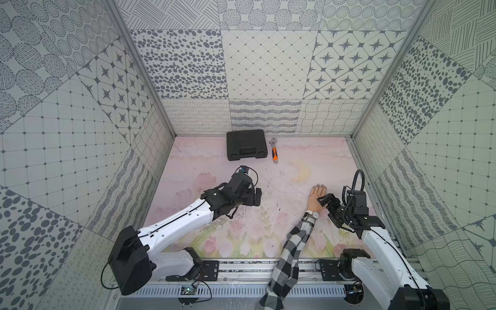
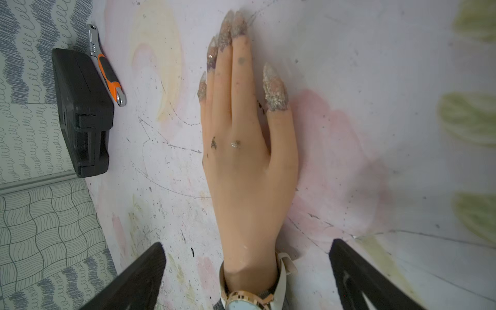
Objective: Take off the watch
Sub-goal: Adjust the hand at the center of the board.
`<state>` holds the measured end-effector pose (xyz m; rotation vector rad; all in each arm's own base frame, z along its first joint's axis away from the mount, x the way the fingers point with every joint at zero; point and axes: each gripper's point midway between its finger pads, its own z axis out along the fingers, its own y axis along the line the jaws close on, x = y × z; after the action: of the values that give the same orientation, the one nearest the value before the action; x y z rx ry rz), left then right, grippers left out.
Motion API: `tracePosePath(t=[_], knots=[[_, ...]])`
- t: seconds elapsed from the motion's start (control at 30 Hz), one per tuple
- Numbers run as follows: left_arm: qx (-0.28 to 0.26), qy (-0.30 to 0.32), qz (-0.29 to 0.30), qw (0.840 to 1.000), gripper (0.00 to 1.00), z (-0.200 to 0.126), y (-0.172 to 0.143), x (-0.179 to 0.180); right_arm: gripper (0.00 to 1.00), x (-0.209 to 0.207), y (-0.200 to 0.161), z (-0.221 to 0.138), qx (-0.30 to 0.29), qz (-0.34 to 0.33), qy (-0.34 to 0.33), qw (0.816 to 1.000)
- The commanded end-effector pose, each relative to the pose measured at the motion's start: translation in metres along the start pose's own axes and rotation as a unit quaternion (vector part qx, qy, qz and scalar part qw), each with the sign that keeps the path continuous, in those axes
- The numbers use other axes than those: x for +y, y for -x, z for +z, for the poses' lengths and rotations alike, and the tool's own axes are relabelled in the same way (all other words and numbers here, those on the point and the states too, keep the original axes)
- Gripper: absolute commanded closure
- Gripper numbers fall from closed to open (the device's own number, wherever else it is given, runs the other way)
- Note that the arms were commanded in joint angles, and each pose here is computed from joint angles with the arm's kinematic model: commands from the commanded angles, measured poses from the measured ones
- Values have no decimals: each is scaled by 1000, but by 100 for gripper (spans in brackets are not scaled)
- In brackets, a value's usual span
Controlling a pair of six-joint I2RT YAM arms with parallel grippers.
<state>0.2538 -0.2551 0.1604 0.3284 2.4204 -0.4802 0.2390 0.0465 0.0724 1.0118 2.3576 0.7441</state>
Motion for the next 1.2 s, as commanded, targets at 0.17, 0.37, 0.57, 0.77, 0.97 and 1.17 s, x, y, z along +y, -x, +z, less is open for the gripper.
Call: tracePosePath(t=[0.17, 0.37, 0.57, 0.77, 0.97, 1.17], knots=[[77, -127, 65, 987, 2, 47, -29, -124, 2, -6, -5, 6, 4, 20, 8, 1000], [109, -174, 88, 975, 2, 69, -45, -170, 2, -7, -4, 17, 3, 16, 20, 1000], [127, -186, 120, 967, 2, 85, -67, -197, 2, -9, -1, 26, 0, 0, 19, 1000], [151, -175, 133, 964, 2, 103, -90, -206, 2, -7, 3, 29, -7, -5, 26, 1000], [163, -122, 136, 970, 1, 120, -102, -181, 2, 2, 4, 37, 5, -21, 44, 999], [177, -99, 109, 973, 2, 129, -108, -155, 2, 7, 3, 50, 20, -29, 66, 997]])
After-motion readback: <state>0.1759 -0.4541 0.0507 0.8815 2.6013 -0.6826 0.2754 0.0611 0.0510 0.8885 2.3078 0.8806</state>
